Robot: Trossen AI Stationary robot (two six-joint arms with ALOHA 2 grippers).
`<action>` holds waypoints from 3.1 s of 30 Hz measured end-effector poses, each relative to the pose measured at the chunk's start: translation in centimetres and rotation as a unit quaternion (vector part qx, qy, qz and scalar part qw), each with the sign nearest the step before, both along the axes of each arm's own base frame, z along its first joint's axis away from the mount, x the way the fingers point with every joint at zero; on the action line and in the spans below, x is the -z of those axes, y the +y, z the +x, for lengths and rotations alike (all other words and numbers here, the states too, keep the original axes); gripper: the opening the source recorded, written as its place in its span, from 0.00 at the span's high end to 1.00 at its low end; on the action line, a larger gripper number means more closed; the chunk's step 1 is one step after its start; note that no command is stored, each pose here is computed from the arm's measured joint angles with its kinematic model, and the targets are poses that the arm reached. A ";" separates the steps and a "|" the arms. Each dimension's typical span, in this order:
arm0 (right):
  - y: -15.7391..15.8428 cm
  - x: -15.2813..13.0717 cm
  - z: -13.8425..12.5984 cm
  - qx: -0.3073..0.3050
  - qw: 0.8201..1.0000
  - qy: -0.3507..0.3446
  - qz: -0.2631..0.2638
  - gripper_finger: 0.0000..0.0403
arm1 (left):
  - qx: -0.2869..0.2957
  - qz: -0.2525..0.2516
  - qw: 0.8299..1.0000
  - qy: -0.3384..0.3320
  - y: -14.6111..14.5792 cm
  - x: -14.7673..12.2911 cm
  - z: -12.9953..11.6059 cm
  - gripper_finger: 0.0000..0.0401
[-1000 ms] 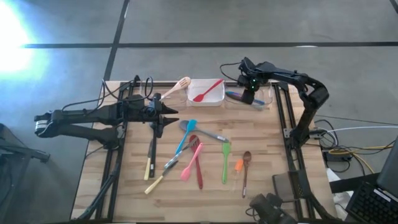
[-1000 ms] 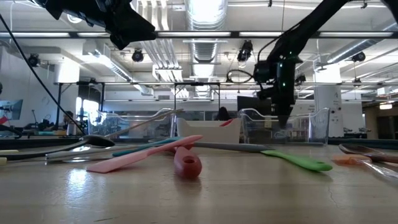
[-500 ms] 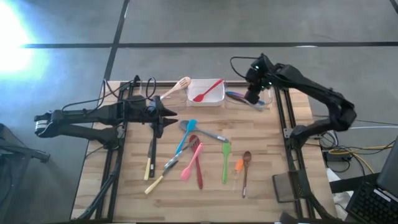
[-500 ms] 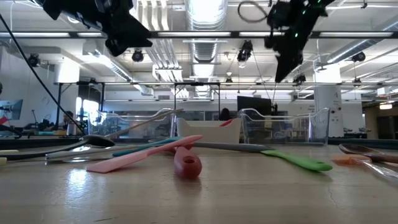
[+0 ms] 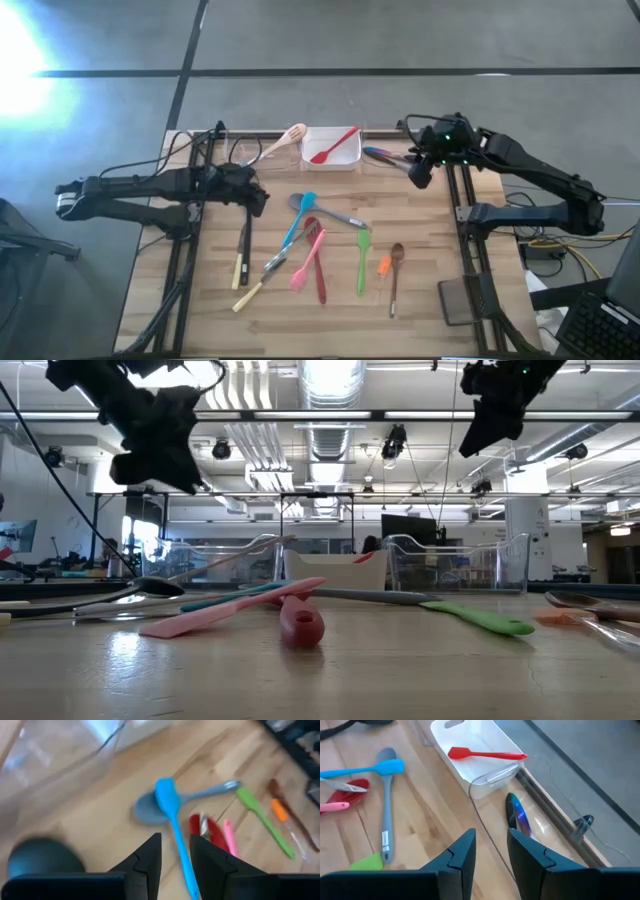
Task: Pick & Place Kitchen Items
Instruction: Put the black cooking spoon into the left transparent bin
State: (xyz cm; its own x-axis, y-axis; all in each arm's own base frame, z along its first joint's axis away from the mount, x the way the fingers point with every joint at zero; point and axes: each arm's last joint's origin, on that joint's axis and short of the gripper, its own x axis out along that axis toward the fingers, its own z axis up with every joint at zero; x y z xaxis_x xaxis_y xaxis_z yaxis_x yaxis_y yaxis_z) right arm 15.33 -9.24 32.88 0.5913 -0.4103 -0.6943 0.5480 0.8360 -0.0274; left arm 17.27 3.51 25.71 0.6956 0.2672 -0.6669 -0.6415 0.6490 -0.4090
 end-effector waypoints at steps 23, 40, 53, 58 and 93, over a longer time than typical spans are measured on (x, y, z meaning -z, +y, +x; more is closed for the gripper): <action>-0.2 4.3 0.3 0.005 1.000 0.016 0.013 0.76 | -0.133 -0.134 0.962 0.199 -0.1 7.1 0.2 0.43; -0.4 3.9 0.6 0.002 1.000 -0.007 -0.004 0.76 | -0.201 -0.100 0.950 0.215 0.7 11.7 1.9 0.43; -0.4 3.9 0.7 0.002 1.000 -0.008 -0.004 0.76 | -0.202 -0.043 0.942 0.263 1.2 13.3 2.9 0.62; -0.4 3.9 0.7 0.002 1.000 -0.008 -0.004 0.76 | -0.178 -0.031 0.952 0.246 1.2 12.4 3.4 0.82; -0.4 3.9 0.7 0.003 1.000 -0.008 -0.002 0.76 | 0.103 0.296 0.949 -0.020 2.6 -6.0 4.1 0.82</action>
State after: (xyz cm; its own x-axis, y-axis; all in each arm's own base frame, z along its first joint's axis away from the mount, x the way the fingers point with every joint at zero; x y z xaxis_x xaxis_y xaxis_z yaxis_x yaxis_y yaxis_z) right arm 16.00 -9.66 28.96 0.5997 -0.4174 -0.6827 0.5536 0.8325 -0.0227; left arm 21.41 6.16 31.67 0.7956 0.4422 -0.4141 -0.4674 0.8829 0.0448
